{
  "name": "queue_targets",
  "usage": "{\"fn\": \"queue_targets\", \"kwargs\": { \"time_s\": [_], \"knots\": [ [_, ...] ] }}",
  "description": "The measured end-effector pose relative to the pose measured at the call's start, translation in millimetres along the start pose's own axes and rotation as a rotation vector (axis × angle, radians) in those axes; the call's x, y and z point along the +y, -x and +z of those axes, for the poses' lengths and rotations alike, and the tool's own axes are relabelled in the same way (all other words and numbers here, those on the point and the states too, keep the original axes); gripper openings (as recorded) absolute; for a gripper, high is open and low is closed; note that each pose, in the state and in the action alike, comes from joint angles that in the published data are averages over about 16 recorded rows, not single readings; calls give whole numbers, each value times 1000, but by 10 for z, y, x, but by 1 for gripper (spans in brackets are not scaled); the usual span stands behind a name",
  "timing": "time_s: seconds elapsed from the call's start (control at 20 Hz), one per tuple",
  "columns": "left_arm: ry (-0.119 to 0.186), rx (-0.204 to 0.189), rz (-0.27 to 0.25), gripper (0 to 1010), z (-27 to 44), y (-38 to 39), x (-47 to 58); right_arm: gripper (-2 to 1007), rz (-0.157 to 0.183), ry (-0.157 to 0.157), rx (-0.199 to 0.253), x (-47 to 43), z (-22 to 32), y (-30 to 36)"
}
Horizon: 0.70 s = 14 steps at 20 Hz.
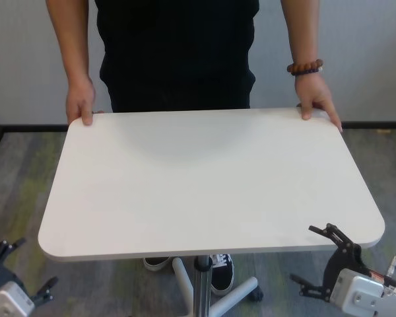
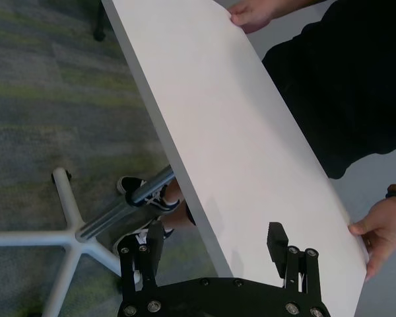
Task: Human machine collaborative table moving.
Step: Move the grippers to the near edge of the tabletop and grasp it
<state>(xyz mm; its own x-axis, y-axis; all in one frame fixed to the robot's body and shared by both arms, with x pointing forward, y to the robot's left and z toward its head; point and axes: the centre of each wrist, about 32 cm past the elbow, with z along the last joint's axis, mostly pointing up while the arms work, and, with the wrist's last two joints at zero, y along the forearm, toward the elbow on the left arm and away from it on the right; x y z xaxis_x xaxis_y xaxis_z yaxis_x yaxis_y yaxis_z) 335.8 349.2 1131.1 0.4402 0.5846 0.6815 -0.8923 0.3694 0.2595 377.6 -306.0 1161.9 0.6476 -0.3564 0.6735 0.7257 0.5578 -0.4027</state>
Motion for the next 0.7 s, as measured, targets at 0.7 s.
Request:
{"fn": "queue_targets", "kwargs": {
  "time_s": [0.7],
  "knots": [
    [4,-40,34,1004,13,177,-150,1000,17,103,-59,-1,-46,46]
  ]
}}
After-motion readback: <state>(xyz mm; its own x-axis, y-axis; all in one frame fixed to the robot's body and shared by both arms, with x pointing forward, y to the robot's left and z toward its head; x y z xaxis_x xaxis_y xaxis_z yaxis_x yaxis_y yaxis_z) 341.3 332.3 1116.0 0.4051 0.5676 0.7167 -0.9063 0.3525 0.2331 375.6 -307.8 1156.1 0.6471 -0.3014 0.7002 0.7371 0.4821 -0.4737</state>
